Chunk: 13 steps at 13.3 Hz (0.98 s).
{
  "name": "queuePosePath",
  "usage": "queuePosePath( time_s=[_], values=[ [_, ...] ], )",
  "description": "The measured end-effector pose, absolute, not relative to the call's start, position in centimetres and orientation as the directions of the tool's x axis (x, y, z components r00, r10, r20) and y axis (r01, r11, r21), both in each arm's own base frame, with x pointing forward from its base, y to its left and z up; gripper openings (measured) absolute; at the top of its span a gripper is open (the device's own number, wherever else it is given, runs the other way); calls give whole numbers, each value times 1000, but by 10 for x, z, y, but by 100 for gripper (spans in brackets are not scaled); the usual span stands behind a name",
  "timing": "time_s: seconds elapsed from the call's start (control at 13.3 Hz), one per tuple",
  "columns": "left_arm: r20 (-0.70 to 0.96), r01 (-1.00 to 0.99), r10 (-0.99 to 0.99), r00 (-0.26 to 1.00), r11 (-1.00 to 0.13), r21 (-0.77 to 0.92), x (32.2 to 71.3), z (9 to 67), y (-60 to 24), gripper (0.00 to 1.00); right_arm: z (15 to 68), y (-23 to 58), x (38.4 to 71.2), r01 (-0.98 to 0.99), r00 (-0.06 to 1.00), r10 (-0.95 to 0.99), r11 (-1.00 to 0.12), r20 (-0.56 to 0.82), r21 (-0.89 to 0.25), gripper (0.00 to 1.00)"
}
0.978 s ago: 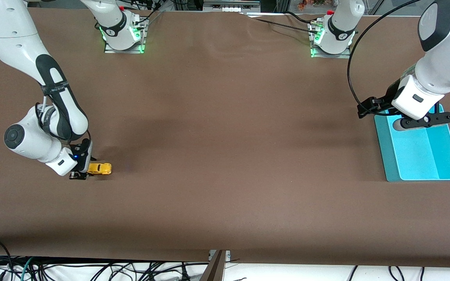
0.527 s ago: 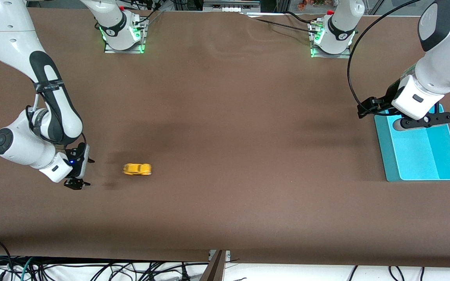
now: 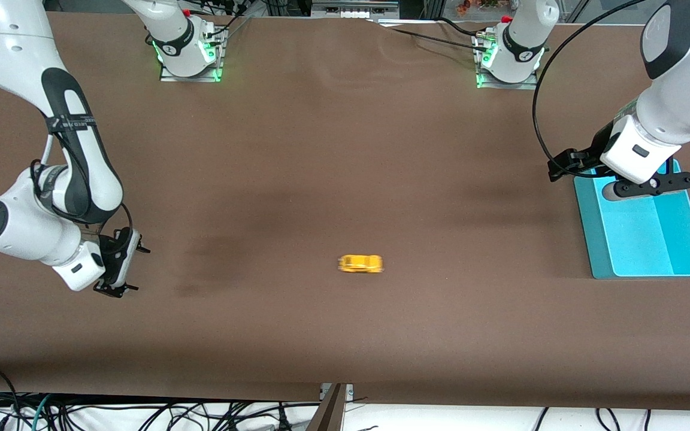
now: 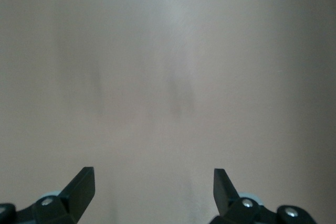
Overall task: Wind and store yellow beetle car
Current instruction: 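Open the right gripper to let the car roll toward the bin, then lower the left gripper onto the car while the right gripper withdraws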
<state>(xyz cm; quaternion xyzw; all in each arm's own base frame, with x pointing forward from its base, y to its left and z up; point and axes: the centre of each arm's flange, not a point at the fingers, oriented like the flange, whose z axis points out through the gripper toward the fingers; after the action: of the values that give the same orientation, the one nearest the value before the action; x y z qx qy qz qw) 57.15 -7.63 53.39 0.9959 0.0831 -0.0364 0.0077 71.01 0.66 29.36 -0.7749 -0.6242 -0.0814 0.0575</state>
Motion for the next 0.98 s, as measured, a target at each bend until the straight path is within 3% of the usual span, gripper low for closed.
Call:
queuePosePath(
  time_s=[0.23, 0.53, 0.68, 0.98],
  values=[
    [-87, 158, 157, 984, -987, 7, 576, 526, -80, 100, 352, 19, 716, 900, 432, 884, -435, 179, -24, 100],
    [-113, 22, 20, 993, -1000, 15, 576, 520, -81, 100, 423, 60, 697, 674, 739, 668, -735, 94, -72, 100],
    [-123, -120, -123, 985, -992, 32, 578, 515, -82, 100, 453, 77, 685, 597, 802, 592, -799, 80, -77, 100],
    [-124, -399, -405, 906, -914, 71, 588, 501, -95, 100, 512, 104, 657, 609, 793, 608, -793, 42, -7, 100]
  ],
)
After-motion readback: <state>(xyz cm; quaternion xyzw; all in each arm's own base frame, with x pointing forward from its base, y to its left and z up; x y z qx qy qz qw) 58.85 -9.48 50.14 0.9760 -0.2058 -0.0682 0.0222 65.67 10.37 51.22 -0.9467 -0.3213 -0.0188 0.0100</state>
